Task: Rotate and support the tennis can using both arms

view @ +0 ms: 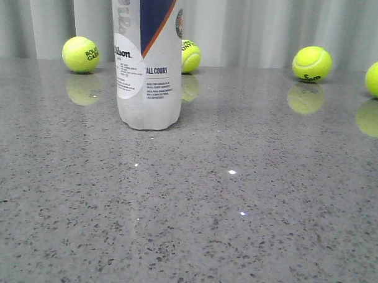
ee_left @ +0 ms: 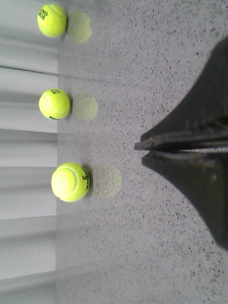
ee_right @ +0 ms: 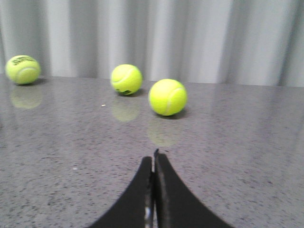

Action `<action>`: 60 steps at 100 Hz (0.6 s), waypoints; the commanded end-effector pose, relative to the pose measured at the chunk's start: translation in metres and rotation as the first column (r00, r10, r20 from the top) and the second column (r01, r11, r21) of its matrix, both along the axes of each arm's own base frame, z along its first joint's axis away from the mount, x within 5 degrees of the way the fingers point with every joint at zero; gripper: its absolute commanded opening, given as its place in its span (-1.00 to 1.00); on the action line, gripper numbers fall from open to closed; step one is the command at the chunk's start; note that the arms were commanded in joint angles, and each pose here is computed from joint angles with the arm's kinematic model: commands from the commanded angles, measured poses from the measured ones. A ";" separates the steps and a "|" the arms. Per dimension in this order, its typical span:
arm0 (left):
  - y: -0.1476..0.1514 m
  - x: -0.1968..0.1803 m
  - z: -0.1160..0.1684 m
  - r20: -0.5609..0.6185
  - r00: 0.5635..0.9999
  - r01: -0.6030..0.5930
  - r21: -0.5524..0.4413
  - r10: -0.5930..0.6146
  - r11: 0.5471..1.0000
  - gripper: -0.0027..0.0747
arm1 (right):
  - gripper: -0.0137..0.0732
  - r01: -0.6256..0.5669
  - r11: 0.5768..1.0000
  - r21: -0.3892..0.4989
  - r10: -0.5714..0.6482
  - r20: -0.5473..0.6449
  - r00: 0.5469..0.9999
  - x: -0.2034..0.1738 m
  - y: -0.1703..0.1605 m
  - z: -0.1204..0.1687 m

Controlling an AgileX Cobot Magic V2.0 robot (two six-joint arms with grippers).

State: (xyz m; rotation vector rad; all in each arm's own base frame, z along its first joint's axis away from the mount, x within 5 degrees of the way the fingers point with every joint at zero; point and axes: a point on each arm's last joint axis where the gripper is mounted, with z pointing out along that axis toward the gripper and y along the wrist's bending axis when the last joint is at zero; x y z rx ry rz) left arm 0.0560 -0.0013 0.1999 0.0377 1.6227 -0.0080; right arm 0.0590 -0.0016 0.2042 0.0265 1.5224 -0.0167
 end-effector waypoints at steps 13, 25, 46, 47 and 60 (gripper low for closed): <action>-0.001 0.000 -0.006 0.066 0.998 0.010 -0.011 -0.010 1.000 -0.98 | -0.82 0.032 0.999 -0.013 -0.032 0.056 0.998 -0.004 -0.002 0.002; -0.001 0.000 -0.006 0.066 0.998 0.010 -0.011 -0.010 1.000 -0.98 | -0.82 0.033 0.999 -0.013 -0.032 0.053 0.998 -0.004 -0.002 0.002; -0.001 0.000 -0.006 0.066 0.998 0.010 -0.011 -0.010 1.000 -0.98 | -0.82 0.033 0.999 -0.013 -0.032 0.047 0.998 -0.004 -0.002 0.001; -0.001 0.000 -0.006 0.066 0.998 0.010 -0.011 -0.010 1.000 -0.98 | -0.82 0.033 0.999 -0.013 -0.032 0.047 0.998 -0.004 -0.002 0.001; -0.001 0.000 -0.006 0.066 0.998 0.010 -0.011 -0.010 1.000 -0.98 | -0.82 0.033 0.999 -0.013 -0.032 0.047 0.998 -0.004 -0.002 0.001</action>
